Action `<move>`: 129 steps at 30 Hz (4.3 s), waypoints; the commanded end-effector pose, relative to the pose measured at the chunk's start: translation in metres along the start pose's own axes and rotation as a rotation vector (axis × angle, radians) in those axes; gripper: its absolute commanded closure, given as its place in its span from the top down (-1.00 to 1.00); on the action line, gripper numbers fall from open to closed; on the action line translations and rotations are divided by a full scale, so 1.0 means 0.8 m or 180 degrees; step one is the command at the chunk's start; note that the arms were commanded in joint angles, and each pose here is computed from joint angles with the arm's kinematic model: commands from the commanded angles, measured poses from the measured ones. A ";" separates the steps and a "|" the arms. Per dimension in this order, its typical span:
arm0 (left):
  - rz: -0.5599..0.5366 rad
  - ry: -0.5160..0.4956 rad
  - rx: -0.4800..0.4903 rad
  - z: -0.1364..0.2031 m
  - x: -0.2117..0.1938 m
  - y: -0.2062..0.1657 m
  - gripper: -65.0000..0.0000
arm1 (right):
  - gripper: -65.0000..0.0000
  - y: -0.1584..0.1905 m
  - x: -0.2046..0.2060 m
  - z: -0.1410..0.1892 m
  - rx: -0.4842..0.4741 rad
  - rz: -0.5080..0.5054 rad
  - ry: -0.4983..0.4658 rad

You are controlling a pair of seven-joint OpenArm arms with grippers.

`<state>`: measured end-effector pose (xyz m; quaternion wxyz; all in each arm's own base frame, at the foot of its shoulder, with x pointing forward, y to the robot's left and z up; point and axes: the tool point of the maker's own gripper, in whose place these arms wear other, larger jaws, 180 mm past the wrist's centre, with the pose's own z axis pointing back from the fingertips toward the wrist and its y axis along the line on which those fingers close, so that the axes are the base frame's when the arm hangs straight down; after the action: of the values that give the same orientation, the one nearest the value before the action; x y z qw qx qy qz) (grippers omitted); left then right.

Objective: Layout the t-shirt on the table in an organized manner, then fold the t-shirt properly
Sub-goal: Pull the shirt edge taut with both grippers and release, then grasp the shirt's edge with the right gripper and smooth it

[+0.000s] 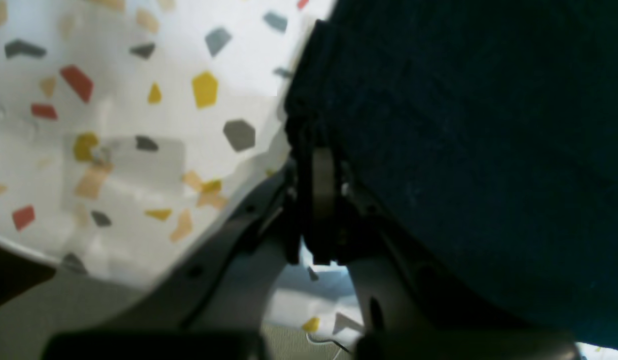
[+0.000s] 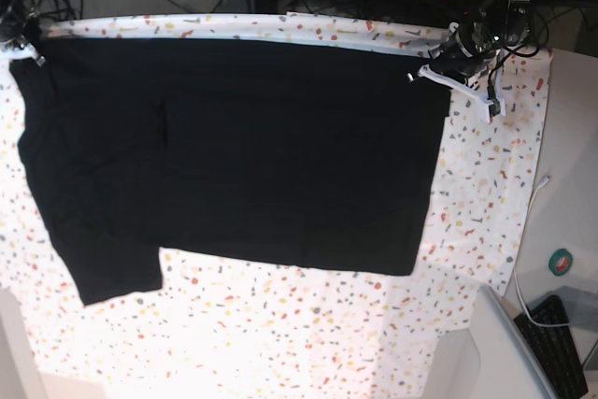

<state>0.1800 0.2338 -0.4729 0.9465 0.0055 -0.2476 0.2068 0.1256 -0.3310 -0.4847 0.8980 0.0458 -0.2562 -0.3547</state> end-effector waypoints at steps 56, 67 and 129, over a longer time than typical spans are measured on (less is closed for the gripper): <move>-0.0018 -0.0990 -0.0044 0.053 0.138 0.060 0.10 | -0.10 0.123 0.223 -0.150 -0.0023 0.0904 -0.0645; -0.0016 -0.0990 -0.0051 0.053 0.138 0.058 0.10 | -1.00 0.140 0.207 -0.147 0.0153 0.1048 -0.0738; -0.0017 -0.0969 -0.0033 0.053 0.135 0.061 0.10 | -0.27 0.194 0.188 -0.121 0.0640 -0.0379 -0.0304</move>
<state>0.2192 0.3119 -0.4001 0.9051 0.0304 -0.3708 0.2059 0.3431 -0.3113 -0.4838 0.8633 0.1347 -0.2966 -0.3855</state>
